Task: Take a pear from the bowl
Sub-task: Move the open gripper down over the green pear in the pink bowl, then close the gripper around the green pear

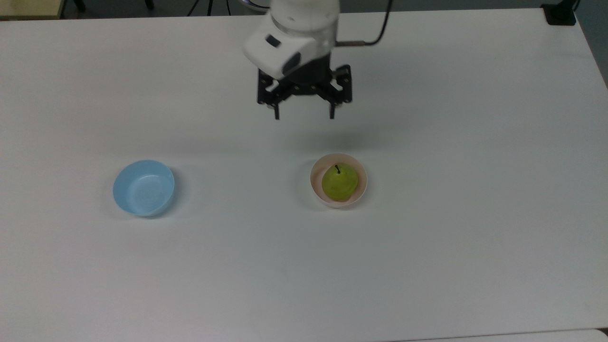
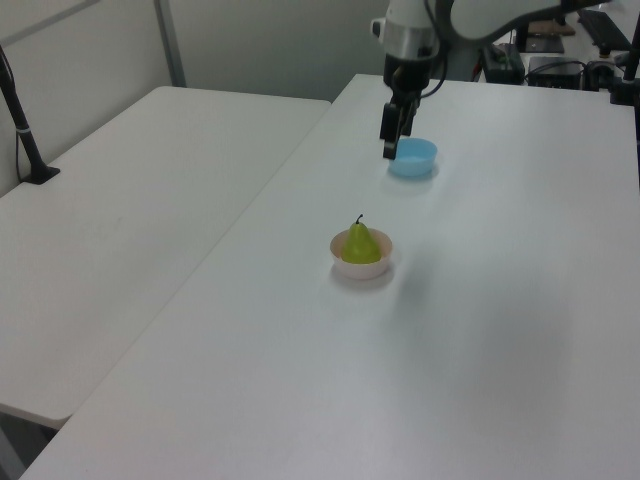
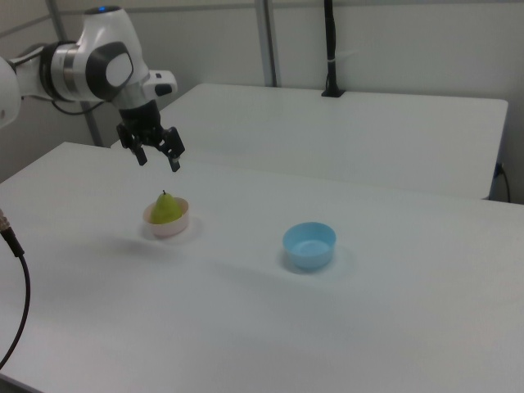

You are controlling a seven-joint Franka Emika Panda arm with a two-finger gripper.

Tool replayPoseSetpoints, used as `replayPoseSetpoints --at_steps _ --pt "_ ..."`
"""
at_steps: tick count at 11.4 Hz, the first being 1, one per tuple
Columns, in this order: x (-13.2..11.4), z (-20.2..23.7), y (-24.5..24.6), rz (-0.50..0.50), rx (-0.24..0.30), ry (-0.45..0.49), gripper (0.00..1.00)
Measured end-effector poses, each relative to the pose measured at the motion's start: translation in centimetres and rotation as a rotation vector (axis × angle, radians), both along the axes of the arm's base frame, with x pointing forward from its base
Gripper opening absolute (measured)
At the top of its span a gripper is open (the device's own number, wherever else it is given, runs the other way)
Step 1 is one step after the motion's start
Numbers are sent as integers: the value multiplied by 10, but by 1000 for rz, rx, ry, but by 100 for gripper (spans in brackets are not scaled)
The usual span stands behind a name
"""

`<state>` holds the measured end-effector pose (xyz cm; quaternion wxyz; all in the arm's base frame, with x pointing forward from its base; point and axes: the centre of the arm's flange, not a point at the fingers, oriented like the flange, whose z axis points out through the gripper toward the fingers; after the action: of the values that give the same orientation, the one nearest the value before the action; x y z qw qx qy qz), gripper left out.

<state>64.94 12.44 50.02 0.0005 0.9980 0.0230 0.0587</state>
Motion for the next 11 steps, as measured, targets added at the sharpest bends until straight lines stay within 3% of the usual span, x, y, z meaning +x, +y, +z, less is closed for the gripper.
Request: replayPoseSetpoints --at_steps 7,11 --pt "19 -88 38 36 -21 51 100" --pt "32 -119 53 60 -14 -12 100"
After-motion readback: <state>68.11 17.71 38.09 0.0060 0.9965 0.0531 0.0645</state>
